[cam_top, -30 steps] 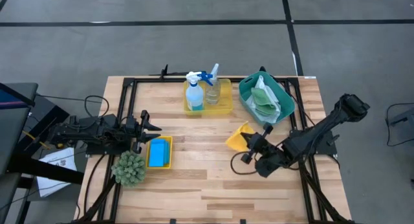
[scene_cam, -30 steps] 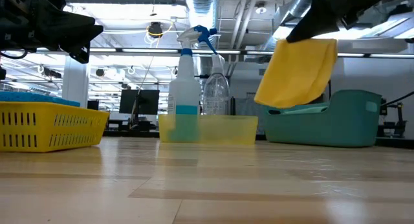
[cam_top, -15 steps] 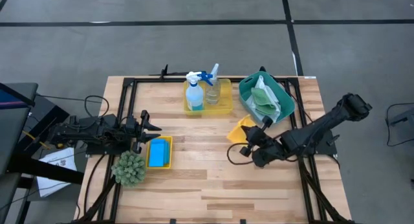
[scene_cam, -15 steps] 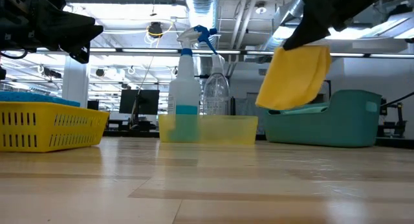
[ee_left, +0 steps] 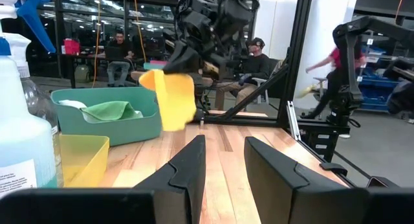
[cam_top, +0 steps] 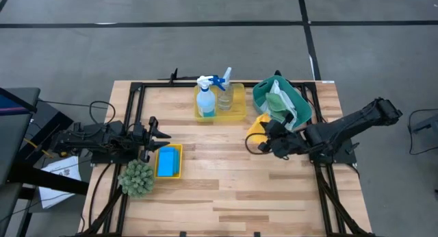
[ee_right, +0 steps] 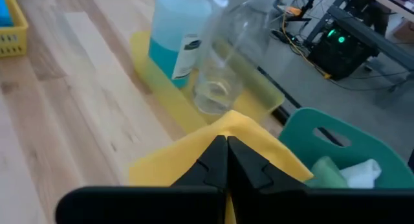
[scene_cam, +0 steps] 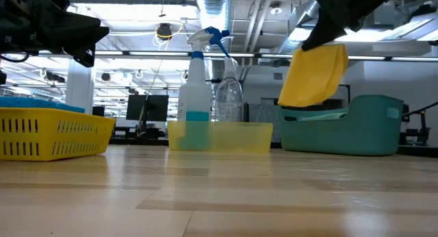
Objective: Pick & Place Kitchen Items
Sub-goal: Put the yellow microfiber cloth into the green bin
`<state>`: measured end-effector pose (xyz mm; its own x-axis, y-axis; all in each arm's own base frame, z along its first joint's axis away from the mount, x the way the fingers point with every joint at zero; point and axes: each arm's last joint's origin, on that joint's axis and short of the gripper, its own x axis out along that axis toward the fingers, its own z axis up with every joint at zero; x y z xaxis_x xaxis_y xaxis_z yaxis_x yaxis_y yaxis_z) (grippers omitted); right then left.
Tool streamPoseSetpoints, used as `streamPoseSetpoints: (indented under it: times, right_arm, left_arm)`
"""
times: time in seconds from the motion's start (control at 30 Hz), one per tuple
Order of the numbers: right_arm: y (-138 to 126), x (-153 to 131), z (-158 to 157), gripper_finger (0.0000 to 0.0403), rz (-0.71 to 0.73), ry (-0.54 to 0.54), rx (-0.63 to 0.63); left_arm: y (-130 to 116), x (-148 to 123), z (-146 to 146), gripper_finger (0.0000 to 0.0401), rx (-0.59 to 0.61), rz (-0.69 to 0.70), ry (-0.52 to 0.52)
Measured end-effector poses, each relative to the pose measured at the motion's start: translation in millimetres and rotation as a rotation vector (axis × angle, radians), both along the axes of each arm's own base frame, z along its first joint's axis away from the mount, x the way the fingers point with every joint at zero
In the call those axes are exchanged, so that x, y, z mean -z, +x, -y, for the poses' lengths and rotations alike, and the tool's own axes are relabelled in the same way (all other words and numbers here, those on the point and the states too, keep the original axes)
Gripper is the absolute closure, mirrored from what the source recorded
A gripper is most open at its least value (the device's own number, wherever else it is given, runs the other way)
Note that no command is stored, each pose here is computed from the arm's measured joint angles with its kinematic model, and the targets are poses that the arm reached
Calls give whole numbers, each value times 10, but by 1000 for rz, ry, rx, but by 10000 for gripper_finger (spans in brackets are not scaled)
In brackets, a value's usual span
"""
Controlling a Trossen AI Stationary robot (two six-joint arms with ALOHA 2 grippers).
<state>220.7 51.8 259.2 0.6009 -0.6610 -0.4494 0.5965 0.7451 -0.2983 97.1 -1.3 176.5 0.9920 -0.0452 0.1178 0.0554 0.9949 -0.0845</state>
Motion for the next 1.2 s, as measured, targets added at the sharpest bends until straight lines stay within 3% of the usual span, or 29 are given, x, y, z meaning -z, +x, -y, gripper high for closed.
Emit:
streamPoseSetpoints:
  times: [0.7, 1.2]
  right_arm:
    - [-411, -406, 425, 403, 42, -13, 30]
    - [-575, -524, 800, 403, 23, -81, 179]
  left_arm:
    - [0, 0, 0, 297, 0, 0, 0]
    - [0, 0, 0, 297, 0, 0, 0]
